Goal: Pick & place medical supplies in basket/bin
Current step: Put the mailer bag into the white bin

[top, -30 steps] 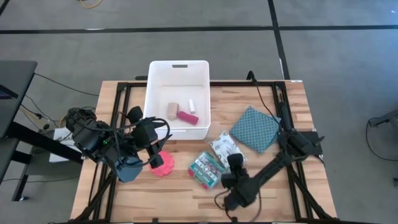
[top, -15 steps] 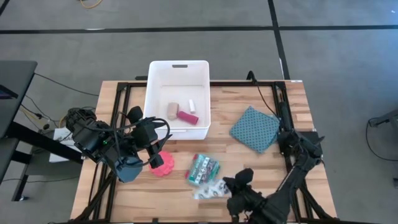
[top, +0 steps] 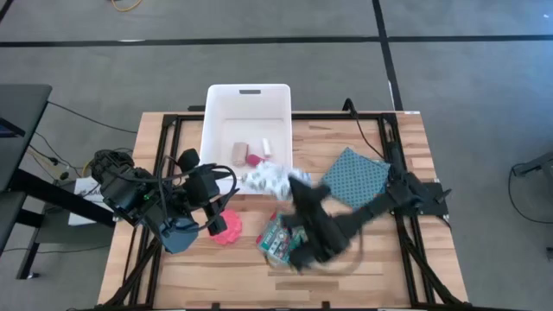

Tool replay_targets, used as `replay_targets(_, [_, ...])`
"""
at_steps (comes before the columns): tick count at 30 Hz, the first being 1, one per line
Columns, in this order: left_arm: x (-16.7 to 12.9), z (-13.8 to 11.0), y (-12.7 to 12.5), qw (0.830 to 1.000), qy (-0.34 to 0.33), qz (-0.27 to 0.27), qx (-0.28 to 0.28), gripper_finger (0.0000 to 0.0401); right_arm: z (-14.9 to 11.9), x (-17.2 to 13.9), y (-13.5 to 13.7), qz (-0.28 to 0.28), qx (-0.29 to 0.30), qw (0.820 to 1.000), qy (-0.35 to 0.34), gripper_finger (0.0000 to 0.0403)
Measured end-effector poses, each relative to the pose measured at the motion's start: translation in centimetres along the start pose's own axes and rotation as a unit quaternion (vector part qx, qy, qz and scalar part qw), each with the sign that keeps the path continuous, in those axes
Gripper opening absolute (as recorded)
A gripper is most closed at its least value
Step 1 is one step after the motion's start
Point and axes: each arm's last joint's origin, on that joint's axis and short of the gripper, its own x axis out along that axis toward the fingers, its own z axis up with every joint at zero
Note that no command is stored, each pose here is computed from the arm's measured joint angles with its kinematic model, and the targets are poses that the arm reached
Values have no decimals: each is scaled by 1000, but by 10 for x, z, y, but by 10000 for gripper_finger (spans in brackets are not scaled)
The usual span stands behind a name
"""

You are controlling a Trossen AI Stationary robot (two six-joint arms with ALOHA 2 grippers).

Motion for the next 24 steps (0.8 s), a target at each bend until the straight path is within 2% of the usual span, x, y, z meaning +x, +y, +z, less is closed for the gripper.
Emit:
replay_targets(7, [0, 1, 1, 1000, -9, 11, 4, 176, -21, 107, -6, -12, 3, 990, 138, 0])
replay_targets(10, [0, 1, 1, 1000, -9, 11, 5, 176, -31, 140, -4, 33, 30, 982, 185, 0])
replay_targets(13, [0, 1, 1, 1000, -9, 12, 13, 176, -32, 163, -3, 75, 48, 975, 201, 0])
replay_targets(16, [0, 1, 1, 1000, -9, 12, 16, 176, -25, 180, -4, 118, 49, 975, 182, 0])
replay_targets(18, [0, 1, 1, 1000, -10, 13, 16, 176, -17, 191, -5, 161, 66, 974, 146, 0])
replay_targets(22, [0, 1, 1, 1000, -10, 13, 16, 176, -4, 214, -11, 251, 149, 956, 32, 0])
replay_targets(24, [0, 1, 1, 1000, -10, 13, 15, 176, -3, 225, -16, 266, 195, 944, -1, 0])
